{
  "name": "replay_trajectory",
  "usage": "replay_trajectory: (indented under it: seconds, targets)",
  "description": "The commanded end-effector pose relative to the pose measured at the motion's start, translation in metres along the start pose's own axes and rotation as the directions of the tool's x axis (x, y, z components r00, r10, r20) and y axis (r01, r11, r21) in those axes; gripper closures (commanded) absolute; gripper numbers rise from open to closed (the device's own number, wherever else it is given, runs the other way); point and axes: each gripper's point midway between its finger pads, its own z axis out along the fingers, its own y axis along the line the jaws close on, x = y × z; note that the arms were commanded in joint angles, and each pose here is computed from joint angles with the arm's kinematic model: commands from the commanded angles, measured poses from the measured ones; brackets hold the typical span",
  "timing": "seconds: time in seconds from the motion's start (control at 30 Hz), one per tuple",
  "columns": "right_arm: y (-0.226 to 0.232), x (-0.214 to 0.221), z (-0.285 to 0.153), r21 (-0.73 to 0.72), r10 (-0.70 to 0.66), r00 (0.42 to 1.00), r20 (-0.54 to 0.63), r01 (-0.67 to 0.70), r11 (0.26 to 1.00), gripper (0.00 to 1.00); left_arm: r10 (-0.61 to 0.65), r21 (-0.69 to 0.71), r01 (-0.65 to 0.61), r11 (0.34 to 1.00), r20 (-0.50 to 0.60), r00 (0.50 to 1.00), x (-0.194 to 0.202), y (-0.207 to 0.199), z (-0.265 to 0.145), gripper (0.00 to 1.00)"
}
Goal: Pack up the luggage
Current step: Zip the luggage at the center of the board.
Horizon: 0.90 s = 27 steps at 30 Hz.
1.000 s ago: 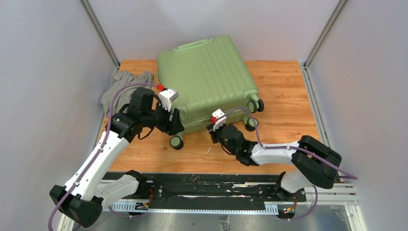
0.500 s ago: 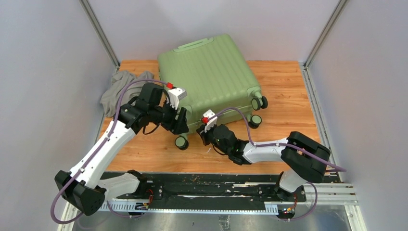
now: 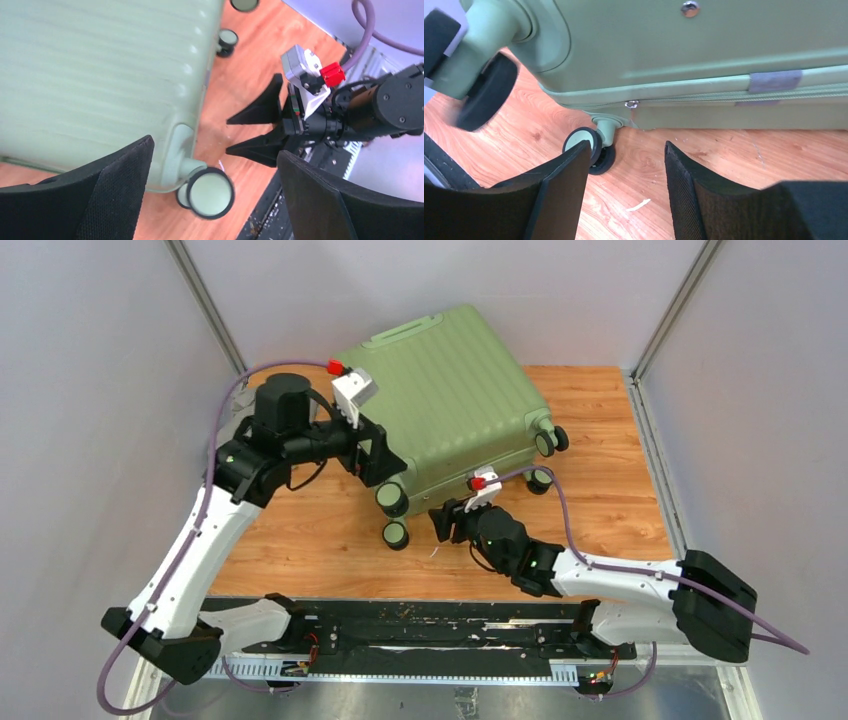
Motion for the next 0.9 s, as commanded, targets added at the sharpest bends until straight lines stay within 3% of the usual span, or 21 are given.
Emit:
replay_trajectory:
  seconds: [0.0,0.17,0.4,0.73,0.87]
  targets:
    - [-0.005,0.005,-0.007,0.093,0.055,0.996,-0.073,-0.048,0.995,0.40,0.027,-0.114,-0.025,0.993,0.018,0.999,-0.017,0.023,-0.028,0.00]
    - [0.031,0.015,0.012,0.055,0.011,0.978,-0.209,0.001,0.998,0.39,-0.042,-0.249,0.052,0.967,0.044,0.998,-0.026,0.071,-0.058,0.00]
    - [0.093,0.049,0.029,-0.096,-0.142,0.947,-0.289,0.119,0.988,0.39,-0.078,-0.373,0.092,0.923,0.054,0.996,-0.010,0.107,-0.083,0.00]
    - [0.087,0.103,0.068,-0.044,-0.242,0.906,-0.347,0.242,0.969,0.41,-0.090,-0.446,0.092,0.890,0.025,0.996,0.016,0.118,-0.093,0.00]
    - [0.072,0.125,0.073,0.002,-0.289,0.869,-0.402,0.316,0.949,0.50,-0.076,-0.463,0.072,0.883,0.011,0.997,0.022,0.119,-0.096,0.00]
